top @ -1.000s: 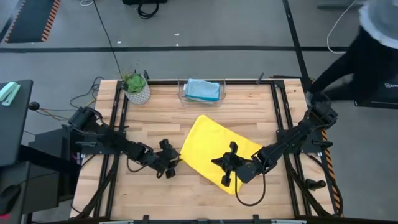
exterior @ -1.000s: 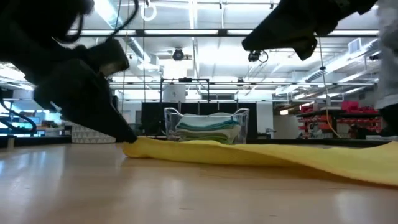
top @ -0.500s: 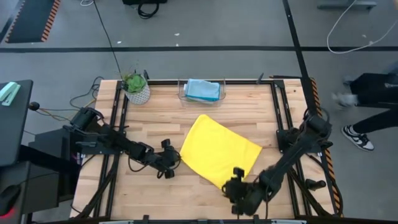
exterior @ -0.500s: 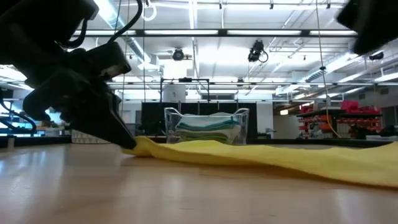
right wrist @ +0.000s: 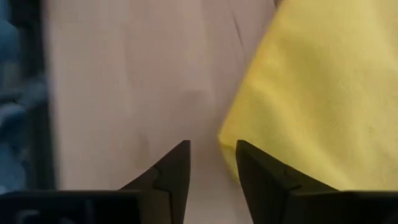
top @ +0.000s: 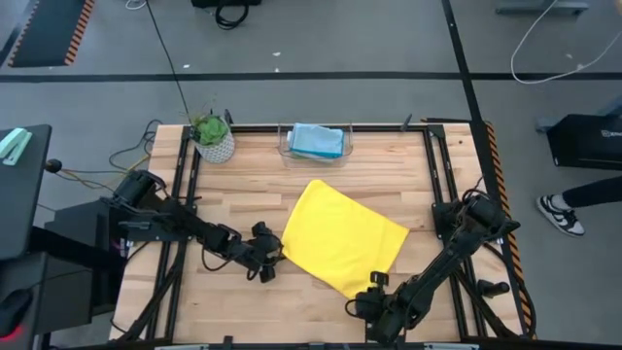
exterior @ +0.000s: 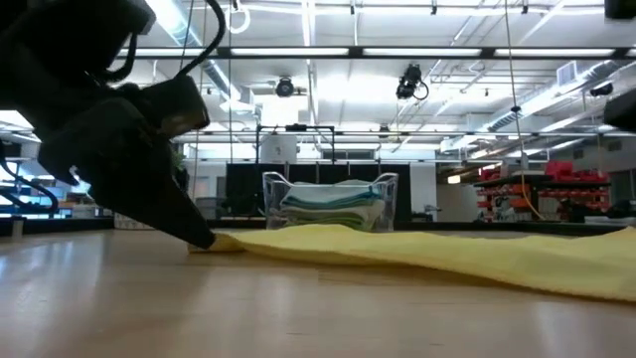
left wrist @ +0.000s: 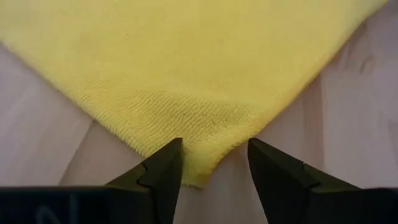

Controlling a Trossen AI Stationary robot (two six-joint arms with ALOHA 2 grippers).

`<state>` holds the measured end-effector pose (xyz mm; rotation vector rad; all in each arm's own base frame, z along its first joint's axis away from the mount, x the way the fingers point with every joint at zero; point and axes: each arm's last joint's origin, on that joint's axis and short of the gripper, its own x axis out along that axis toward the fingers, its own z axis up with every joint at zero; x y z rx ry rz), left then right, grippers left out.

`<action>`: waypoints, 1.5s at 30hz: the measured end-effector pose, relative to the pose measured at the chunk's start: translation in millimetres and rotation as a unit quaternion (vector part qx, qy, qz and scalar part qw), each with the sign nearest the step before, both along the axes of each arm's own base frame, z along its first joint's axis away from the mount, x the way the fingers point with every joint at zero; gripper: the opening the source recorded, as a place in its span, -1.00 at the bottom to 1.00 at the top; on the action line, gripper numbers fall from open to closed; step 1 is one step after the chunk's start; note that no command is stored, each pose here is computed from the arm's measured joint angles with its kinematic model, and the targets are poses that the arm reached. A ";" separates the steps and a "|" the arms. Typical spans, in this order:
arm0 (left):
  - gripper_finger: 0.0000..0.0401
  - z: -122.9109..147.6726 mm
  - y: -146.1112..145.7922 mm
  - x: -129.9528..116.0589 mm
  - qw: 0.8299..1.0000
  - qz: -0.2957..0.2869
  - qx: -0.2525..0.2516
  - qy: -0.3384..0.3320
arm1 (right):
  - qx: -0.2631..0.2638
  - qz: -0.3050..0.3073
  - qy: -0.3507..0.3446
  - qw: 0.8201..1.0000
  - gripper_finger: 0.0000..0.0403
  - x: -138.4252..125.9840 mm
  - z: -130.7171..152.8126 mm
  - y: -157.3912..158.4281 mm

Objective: Fold microfiber towels
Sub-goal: Fold the yellow microfiber cloth

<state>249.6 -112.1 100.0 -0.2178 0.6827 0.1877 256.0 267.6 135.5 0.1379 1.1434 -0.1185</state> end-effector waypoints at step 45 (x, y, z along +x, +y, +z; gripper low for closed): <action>0.40 53.5 -65.8 -27.6 0.991 -0.066 -0.049 0.106 | -0.047 0.001 -0.074 0.996 -0.97 -47.8 50.5 3.4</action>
